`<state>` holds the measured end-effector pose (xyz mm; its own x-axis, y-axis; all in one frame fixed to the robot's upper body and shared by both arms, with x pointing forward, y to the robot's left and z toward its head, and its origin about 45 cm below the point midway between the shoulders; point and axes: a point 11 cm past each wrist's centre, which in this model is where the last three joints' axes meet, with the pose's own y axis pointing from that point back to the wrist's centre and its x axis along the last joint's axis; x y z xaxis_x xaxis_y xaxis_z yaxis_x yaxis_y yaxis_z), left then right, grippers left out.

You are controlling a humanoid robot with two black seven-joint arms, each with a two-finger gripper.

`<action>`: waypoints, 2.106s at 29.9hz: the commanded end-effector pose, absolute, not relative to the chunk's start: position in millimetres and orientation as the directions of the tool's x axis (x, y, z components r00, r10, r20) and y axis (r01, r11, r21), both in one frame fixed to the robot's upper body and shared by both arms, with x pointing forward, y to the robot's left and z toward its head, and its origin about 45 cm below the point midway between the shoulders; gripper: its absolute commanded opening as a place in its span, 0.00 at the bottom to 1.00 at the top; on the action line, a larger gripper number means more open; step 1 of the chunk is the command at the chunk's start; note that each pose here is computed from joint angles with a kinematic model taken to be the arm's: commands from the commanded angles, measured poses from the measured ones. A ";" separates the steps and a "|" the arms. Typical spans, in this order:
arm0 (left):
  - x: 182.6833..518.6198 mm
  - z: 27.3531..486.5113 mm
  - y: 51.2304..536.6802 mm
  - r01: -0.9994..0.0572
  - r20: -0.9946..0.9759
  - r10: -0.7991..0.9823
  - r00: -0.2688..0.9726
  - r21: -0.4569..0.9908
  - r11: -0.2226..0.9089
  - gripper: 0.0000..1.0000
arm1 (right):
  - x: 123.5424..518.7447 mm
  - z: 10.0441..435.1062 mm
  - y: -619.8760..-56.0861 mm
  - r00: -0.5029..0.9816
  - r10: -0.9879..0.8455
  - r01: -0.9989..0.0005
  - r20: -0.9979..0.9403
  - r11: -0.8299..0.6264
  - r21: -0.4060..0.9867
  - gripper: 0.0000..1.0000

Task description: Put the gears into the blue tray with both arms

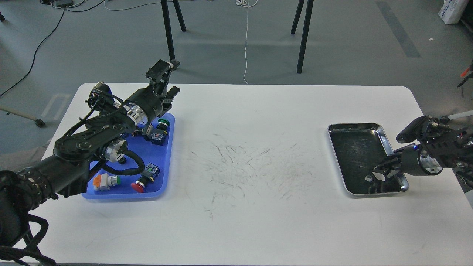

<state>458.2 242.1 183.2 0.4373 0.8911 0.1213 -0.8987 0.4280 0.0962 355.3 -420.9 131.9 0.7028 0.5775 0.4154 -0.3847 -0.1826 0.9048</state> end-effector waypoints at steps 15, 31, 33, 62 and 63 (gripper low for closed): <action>459.0 182.3 246.0 -0.903 0.128 0.894 0.429 0.100 0.419 1.00 | 390.2 171.3 -408.2 0.646 0.582 -0.471 0.494 -0.206 0.858 0.13; 458.8 181.8 243.6 -0.901 0.125 0.893 0.432 0.100 0.422 1.00 | 404.3 190.3 -360.7 0.682 0.318 -0.530 0.658 -0.404 0.745 0.12; 458.8 181.8 243.6 -0.901 0.125 0.893 0.432 0.100 0.422 1.00 | 405.0 189.5 -349.2 0.688 0.289 -0.525 0.665 -0.435 0.732 0.12; 459.3 179.4 244.1 -0.905 0.125 0.897 0.424 0.103 0.414 1.00 | 395.3 171.2 -192.0 0.837 -0.068 -0.395 0.542 -0.761 0.514 0.11; 459.3 179.4 244.1 -0.905 0.125 0.897 0.424 0.103 0.414 1.00 | 393.4 168.8 -186.6 0.843 -0.078 -0.390 0.532 -0.771 0.504 0.11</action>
